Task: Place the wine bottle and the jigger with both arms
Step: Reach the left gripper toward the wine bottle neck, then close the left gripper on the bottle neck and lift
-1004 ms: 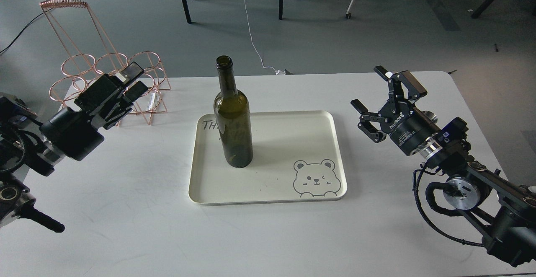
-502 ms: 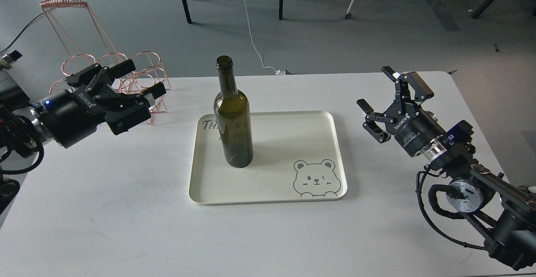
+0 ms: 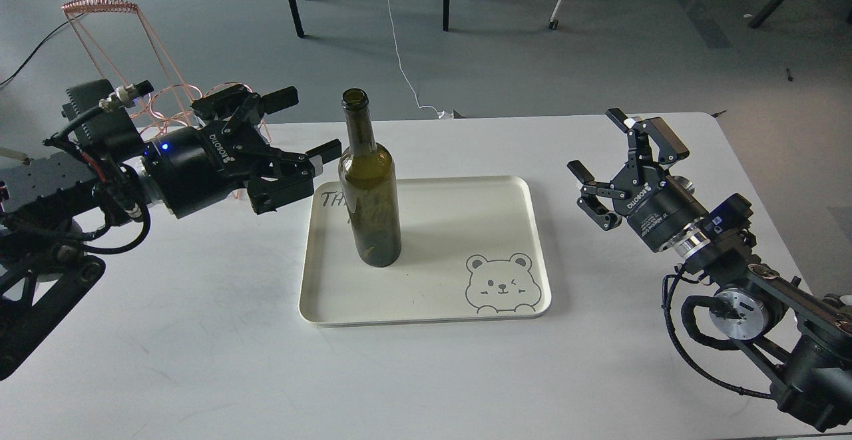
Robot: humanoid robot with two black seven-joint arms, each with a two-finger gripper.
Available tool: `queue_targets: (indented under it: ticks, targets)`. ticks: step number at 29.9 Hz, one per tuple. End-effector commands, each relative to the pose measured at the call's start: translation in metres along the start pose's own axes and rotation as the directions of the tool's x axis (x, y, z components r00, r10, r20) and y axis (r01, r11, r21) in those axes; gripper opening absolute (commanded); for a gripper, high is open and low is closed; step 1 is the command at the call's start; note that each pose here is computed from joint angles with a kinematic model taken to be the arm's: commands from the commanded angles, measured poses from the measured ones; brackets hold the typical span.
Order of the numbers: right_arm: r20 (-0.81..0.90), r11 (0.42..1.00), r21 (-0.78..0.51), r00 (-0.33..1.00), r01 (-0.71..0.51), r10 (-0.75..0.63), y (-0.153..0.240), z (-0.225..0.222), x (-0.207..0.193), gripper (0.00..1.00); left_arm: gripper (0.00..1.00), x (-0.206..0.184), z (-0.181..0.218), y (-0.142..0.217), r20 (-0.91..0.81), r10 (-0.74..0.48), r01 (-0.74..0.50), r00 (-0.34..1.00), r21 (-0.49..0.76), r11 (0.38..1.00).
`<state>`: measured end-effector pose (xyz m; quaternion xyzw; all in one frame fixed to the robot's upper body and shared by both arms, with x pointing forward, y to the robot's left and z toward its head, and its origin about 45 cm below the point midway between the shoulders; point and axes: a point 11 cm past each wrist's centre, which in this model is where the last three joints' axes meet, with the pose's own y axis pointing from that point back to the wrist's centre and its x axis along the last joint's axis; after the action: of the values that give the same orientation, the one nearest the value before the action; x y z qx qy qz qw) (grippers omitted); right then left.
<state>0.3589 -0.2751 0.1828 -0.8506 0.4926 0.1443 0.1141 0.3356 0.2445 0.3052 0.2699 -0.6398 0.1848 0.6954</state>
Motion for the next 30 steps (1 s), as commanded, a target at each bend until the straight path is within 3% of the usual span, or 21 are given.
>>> queue_targets:
  ticks: [1,18,30]
  targets:
    - [-0.001,1.000,0.000,1.000,-0.002,0.002,0.000,0.000,0.001,0.99,0.98,-0.003,0.003,-0.014,-0.020,0.004,-0.005,1.000,-0.021,1.000]
    - [0.004,1.000,0.001,1.000,-0.009,0.009,0.000,0.002,0.002,0.99,0.96,-0.015,0.013,-0.047,-0.082,0.010,-0.015,0.997,-0.067,0.998]
    - [0.002,1.000,0.005,1.000,-0.022,0.022,0.001,0.001,0.003,0.99,0.72,-0.016,0.010,-0.049,-0.085,0.008,-0.013,0.996,-0.060,0.998]
